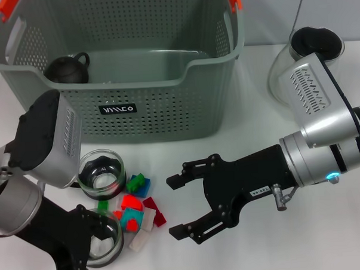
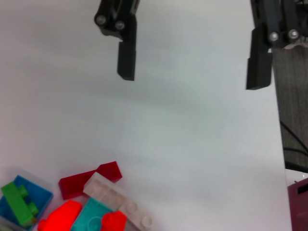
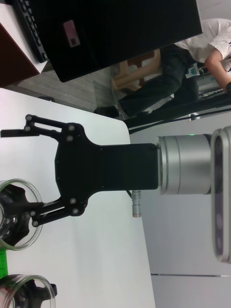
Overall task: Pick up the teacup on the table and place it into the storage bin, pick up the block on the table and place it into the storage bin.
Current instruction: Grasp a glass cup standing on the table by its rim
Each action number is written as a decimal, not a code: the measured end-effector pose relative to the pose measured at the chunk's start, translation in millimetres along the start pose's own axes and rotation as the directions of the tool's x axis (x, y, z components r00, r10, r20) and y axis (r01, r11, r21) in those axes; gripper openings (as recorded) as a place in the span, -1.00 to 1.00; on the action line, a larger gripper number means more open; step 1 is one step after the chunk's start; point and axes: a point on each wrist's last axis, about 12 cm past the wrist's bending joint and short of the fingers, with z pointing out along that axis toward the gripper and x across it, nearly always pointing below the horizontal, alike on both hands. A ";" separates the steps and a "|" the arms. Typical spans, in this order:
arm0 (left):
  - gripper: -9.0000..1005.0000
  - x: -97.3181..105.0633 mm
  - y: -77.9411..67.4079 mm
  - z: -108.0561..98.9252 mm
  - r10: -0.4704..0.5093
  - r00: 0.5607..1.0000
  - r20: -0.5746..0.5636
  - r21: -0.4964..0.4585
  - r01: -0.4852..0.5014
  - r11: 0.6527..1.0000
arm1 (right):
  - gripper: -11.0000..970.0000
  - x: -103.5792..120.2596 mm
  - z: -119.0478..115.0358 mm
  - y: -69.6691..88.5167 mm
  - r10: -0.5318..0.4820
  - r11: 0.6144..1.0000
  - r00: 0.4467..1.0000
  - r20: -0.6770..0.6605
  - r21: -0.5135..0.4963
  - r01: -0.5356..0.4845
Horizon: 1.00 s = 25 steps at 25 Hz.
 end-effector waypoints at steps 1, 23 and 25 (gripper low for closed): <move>0.89 0.3 0.8 0.9 -0.006 1.000 -0.003 -0.001 0.006 1.000 | 0.95 0.0 0.2 0.1 0.000 1.000 1.000 0.000 -0.001 0.000; 0.81 5.9 11.5 24.1 -0.083 0.994 -0.068 0.025 0.084 0.996 | 0.95 0.0 -1.3 -0.8 0.001 1.000 1.000 0.002 0.004 -0.001; 0.79 6.2 12.3 25.4 -0.089 0.994 -0.067 0.021 0.091 0.996 | 0.95 -0.8 -1.7 -1.1 -0.002 1.000 1.000 0.003 0.006 0.002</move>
